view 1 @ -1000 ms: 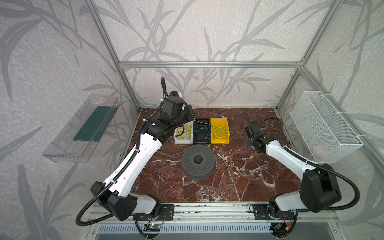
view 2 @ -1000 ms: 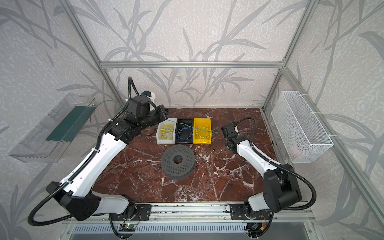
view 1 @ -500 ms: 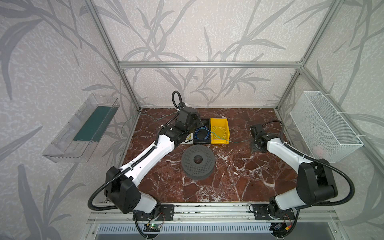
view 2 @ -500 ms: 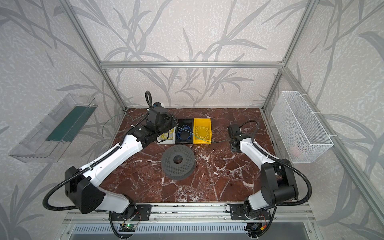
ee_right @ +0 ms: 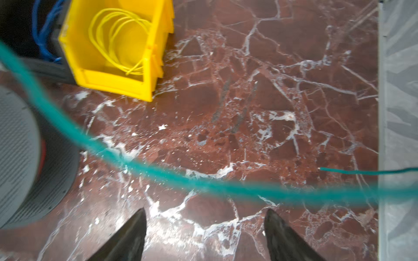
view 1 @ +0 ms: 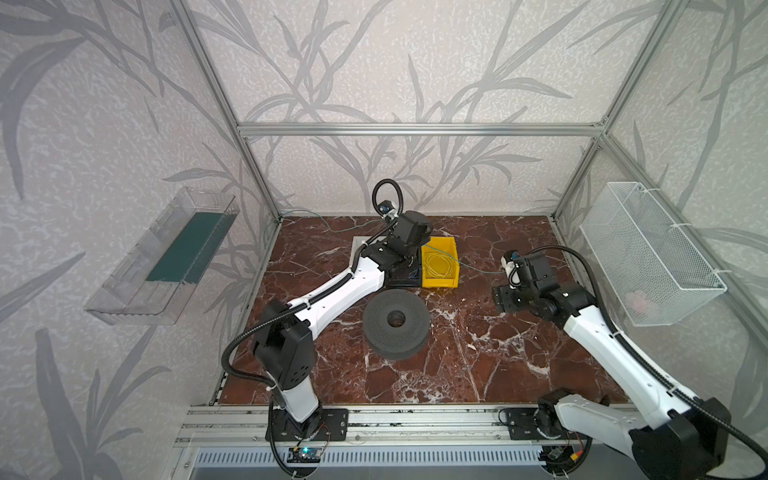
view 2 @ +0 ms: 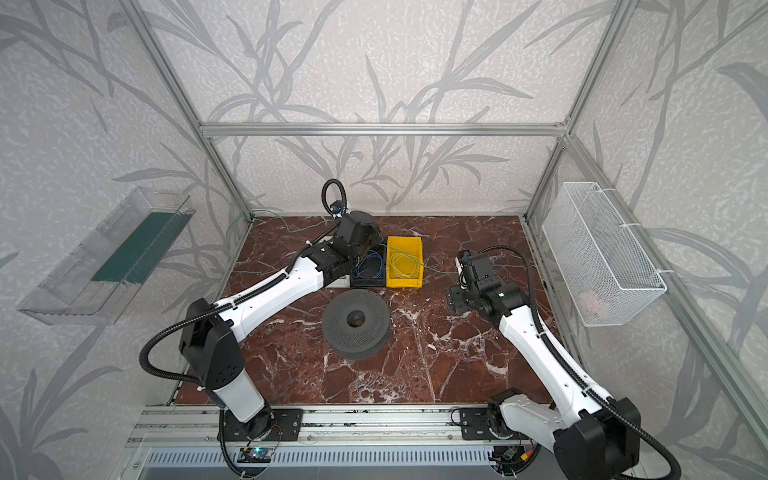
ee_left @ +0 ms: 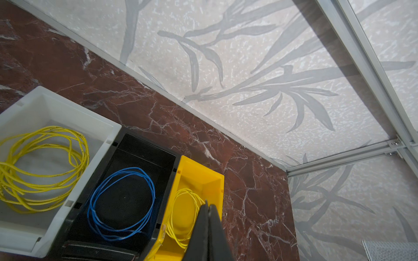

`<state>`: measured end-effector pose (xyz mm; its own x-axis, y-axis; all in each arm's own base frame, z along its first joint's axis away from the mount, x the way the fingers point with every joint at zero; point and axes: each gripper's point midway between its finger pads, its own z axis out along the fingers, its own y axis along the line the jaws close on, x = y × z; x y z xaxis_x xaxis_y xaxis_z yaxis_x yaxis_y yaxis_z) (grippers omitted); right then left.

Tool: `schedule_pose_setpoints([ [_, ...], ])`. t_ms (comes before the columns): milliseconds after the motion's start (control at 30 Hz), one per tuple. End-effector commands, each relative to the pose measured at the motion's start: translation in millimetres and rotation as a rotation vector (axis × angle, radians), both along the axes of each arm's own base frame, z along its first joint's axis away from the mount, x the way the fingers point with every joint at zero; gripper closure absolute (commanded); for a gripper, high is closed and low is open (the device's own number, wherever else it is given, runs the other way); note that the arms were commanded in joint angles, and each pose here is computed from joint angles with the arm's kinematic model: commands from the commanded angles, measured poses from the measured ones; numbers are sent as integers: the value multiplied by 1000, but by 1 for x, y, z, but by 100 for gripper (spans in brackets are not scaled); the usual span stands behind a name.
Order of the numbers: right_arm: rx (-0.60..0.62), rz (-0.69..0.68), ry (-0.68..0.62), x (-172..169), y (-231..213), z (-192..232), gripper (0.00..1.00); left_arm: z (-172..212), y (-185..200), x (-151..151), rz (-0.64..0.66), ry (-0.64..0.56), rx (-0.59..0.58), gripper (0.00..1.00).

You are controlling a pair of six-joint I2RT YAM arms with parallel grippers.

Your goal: Wrap the cables

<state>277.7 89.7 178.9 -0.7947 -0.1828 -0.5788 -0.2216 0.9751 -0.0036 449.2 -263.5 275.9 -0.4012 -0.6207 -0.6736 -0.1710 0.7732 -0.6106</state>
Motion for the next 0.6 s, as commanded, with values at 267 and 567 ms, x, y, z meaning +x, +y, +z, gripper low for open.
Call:
schedule_pose_setpoints([
  [267, 200, 351, 269, -65, 71, -1, 19, 36, -10, 21, 60, -60, -100, 100],
  [567, 547, 576, -58, -88, 112, 113, 20, 27, -16, 17, 31, -34, -16, 100],
])
